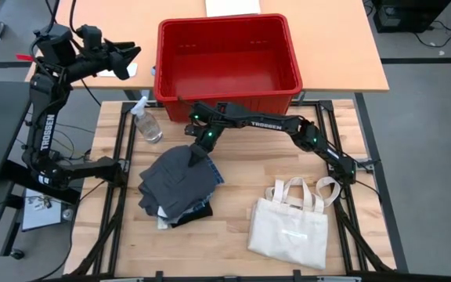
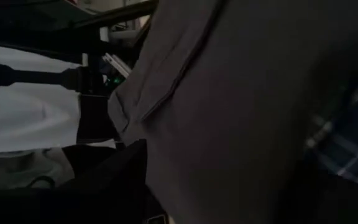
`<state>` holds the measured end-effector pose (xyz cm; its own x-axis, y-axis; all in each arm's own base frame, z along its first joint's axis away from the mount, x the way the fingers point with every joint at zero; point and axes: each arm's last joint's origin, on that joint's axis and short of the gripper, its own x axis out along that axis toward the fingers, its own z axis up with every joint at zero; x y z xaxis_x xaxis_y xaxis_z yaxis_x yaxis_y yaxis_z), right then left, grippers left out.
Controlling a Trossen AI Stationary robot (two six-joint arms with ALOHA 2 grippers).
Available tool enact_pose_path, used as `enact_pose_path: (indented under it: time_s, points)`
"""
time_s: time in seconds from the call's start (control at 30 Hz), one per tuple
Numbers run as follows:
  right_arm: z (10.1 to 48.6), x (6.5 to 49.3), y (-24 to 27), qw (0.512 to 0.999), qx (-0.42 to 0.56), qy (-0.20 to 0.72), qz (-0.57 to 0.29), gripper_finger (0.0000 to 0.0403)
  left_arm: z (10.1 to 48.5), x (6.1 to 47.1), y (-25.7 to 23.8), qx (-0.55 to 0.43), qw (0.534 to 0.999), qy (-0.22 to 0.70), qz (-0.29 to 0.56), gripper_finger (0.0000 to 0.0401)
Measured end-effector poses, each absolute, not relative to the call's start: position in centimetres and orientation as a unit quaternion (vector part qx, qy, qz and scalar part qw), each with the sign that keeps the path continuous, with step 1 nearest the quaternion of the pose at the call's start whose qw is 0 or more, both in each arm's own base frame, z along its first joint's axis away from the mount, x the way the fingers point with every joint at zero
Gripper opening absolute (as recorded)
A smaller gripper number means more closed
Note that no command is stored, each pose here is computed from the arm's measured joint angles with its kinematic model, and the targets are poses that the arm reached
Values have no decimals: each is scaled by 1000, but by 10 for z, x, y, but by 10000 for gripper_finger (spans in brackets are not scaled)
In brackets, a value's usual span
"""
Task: Fold laundry
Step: Remove the gray pants from the red bin, then put the gray pants into the red bin
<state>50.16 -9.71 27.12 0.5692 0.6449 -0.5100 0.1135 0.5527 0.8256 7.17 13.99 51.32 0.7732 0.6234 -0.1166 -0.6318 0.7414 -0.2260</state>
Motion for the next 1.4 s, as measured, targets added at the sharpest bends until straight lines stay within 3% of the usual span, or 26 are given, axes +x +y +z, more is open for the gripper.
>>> enact_pose_path:
  time_s: [0.17,0.53,0.87,1.07,1.17,1.4]
  points:
    - [285,490,-99,770,437,443,139,282,508,72,139,-141,933,37,329,185]
    - [374,435,-131,859,372,351,28,281,474,91,120,-161,948,126,242,185]
    - [438,376,-157,900,338,262,-86,281,433,111,92,-127,910,-11,395,158]
    - [453,358,-165,906,331,236,-120,281,398,132,66,-102,896,26,431,145]
    - [453,356,-168,904,335,238,-117,281,388,145,48,-69,919,45,385,144]
    - [449,354,-174,900,339,246,-119,281,365,163,-7,-64,983,47,164,144]
